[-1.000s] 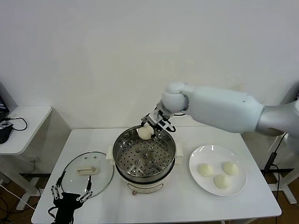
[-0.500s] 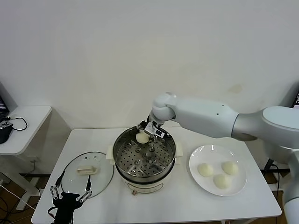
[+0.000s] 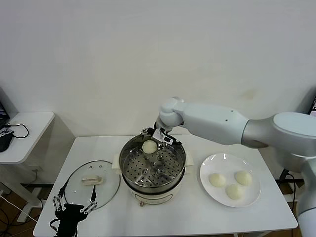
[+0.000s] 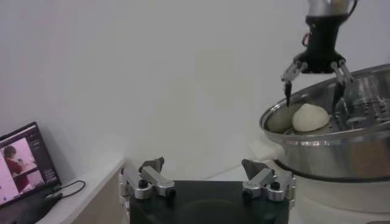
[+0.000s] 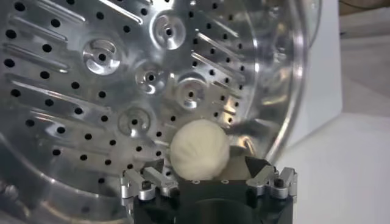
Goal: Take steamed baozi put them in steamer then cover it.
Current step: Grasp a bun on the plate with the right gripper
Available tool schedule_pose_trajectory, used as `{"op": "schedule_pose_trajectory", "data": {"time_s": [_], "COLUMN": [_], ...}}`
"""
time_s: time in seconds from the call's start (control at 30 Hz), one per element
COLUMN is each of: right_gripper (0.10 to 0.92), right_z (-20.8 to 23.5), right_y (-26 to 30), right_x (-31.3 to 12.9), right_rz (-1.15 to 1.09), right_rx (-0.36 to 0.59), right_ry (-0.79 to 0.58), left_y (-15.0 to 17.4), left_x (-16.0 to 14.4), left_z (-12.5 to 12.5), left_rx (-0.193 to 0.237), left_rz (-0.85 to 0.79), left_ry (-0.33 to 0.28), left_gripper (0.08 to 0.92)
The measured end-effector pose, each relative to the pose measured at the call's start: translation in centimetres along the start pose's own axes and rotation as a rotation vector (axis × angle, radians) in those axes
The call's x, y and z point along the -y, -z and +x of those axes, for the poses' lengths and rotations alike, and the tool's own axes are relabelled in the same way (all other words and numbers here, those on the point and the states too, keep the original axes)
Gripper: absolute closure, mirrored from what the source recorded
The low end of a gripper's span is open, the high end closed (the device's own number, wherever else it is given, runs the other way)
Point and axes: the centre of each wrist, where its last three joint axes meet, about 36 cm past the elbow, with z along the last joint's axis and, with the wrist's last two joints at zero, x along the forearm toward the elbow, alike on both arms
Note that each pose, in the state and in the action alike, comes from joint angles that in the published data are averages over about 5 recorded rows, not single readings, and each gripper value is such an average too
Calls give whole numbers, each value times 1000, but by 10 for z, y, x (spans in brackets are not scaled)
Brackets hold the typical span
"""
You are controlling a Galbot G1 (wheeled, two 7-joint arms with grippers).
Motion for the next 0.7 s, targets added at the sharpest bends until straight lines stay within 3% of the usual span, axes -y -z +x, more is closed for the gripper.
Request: {"op": "schedule_pose_trajectory", "data": {"time_s": [0.33, 0.7], "right_gripper": [199, 199], "right_z": [96, 152], "right_y": [-23, -38], "right_x": [-32, -167], "right_rz": [-290, -655], "right_rx": [-84, -166], "right_ry": [-15, 34], "left_y": [3, 6], "left_x": [-4, -9], "left_z": [-5, -11], "left_rx": [14, 26], "left_rz": [-3, -4], "left_ry": [-5, -19], "left_gripper": [177, 177]}}
